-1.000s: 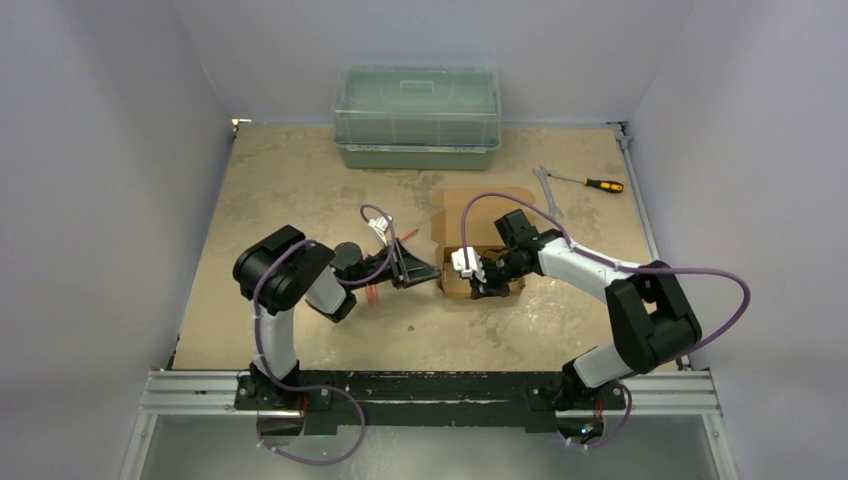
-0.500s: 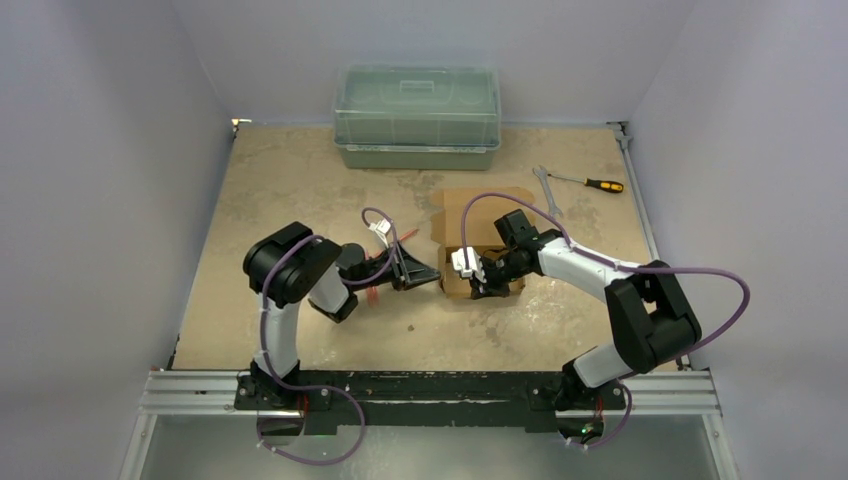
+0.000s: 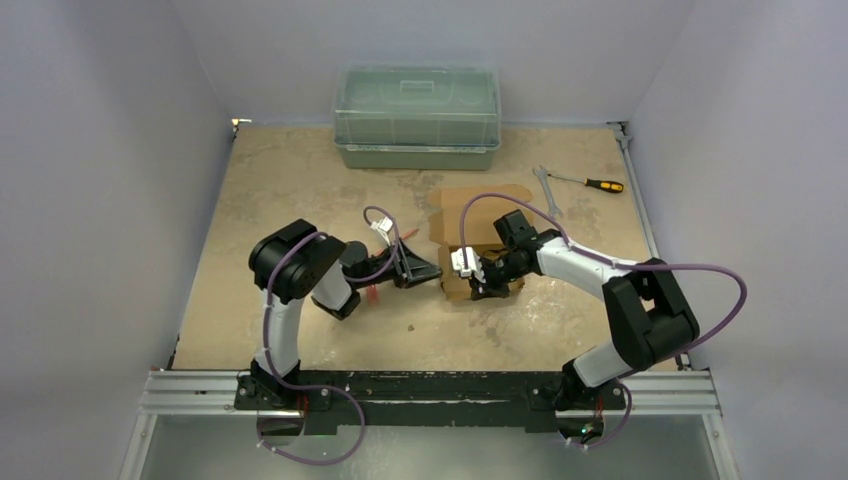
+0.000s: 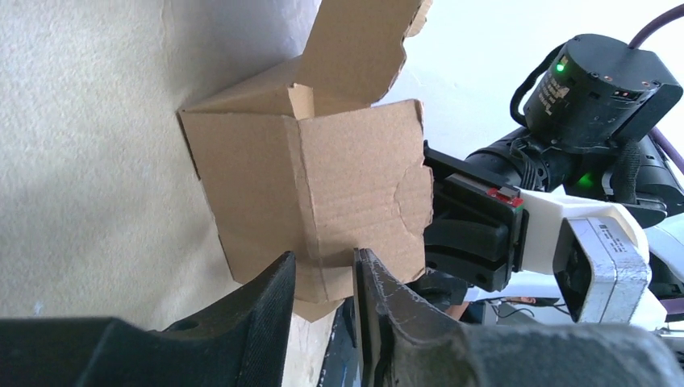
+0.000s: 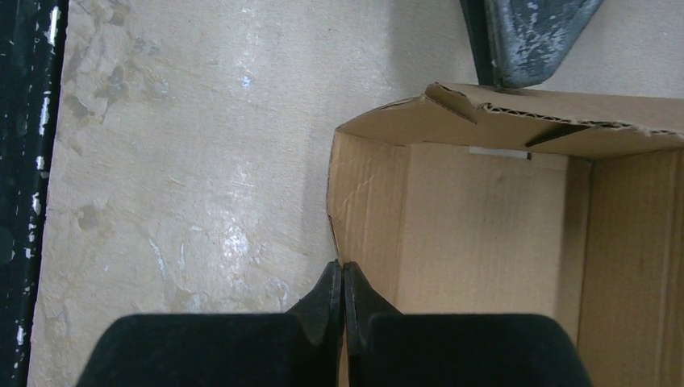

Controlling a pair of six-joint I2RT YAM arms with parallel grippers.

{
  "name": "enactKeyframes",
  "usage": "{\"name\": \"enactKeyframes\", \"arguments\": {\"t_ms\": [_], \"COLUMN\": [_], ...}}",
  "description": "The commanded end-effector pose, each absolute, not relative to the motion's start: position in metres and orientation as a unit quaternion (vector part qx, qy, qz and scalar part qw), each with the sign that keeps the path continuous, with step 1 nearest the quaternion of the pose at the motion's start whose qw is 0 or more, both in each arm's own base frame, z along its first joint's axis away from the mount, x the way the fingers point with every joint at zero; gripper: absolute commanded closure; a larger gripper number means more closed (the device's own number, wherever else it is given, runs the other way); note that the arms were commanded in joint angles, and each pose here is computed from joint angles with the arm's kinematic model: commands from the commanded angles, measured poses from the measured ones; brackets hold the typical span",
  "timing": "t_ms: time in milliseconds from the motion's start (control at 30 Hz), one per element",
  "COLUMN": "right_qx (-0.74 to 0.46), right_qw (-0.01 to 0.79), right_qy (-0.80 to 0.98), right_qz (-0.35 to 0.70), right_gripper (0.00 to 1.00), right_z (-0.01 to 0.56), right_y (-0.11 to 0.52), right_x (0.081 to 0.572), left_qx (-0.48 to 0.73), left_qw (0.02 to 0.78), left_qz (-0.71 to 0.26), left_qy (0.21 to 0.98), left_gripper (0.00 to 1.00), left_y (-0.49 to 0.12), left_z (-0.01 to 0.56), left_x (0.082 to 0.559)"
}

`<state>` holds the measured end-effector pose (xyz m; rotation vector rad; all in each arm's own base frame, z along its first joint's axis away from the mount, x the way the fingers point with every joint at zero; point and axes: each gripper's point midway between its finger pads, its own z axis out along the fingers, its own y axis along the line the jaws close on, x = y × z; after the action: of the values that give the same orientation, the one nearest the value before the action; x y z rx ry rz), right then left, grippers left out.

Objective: Fold the paper box

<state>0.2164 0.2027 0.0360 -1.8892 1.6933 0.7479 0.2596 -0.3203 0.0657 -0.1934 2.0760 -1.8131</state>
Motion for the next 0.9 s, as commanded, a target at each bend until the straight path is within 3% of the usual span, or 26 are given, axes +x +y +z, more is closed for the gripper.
{"name": "enactKeyframes", "arguments": {"t_ms": [0,867], "right_qx": [-0.69,-0.654], "right_qw": [0.221,0.255], "right_qy": [0.646,0.664], "right_qz": [0.239,0.258], "right_gripper": [1.0,1.0], "right_z": [0.023,0.052], "right_y": [0.19,0.202], "right_x": [0.223,0.237], "left_qx": [-0.008,0.026], "left_qw": [0.274,0.272], "left_qz": [-0.689,-0.584], "left_qy": [0.671,0.764], "left_gripper": [0.67,0.63], "left_y": [-0.327,-0.344], "left_z": [0.118,0.078], "left_x": [0.271,0.291]}}
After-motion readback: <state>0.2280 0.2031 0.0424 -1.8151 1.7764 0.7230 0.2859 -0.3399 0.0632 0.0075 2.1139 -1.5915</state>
